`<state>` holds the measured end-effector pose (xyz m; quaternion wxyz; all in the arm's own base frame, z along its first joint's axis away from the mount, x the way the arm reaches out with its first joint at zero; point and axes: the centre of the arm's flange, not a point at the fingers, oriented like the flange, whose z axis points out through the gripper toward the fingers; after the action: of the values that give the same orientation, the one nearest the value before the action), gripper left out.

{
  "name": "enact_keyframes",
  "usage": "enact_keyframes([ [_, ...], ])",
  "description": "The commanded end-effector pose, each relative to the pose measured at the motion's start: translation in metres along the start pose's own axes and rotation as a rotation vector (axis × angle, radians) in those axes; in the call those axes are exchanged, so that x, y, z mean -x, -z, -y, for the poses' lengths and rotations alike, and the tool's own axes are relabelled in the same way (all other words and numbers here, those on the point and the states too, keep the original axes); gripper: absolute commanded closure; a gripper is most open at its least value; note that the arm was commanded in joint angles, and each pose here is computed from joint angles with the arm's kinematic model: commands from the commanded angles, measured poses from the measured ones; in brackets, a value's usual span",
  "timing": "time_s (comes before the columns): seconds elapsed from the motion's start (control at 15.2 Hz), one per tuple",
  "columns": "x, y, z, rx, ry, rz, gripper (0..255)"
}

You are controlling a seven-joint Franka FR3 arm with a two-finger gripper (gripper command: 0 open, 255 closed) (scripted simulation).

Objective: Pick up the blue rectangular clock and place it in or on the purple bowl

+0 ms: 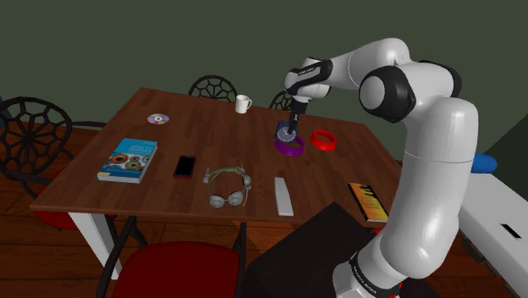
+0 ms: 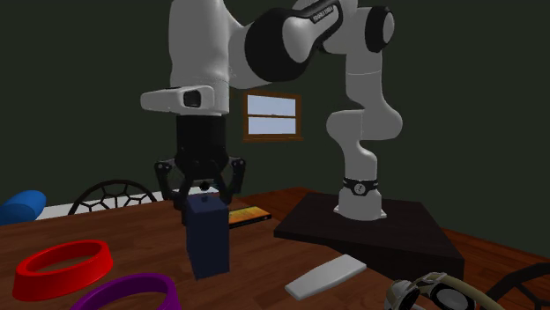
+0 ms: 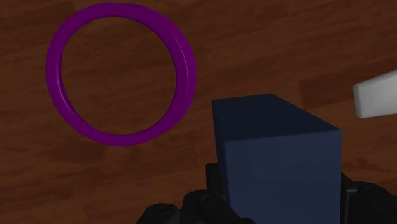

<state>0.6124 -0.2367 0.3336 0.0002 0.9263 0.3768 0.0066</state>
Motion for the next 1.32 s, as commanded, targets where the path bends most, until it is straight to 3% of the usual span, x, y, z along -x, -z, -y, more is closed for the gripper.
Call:
enact_keyframes([
  [0.0, 0.011, 0.001, -0.022, 0.0, 0.001, 0.0, 255],
  [0.59, 0.064, 0.015, -0.127, 0.0, 0.001, 0.0, 255],
  [1.25, 0.066, -0.032, -0.131, 0.0, 0.001, 0.0, 255],
])
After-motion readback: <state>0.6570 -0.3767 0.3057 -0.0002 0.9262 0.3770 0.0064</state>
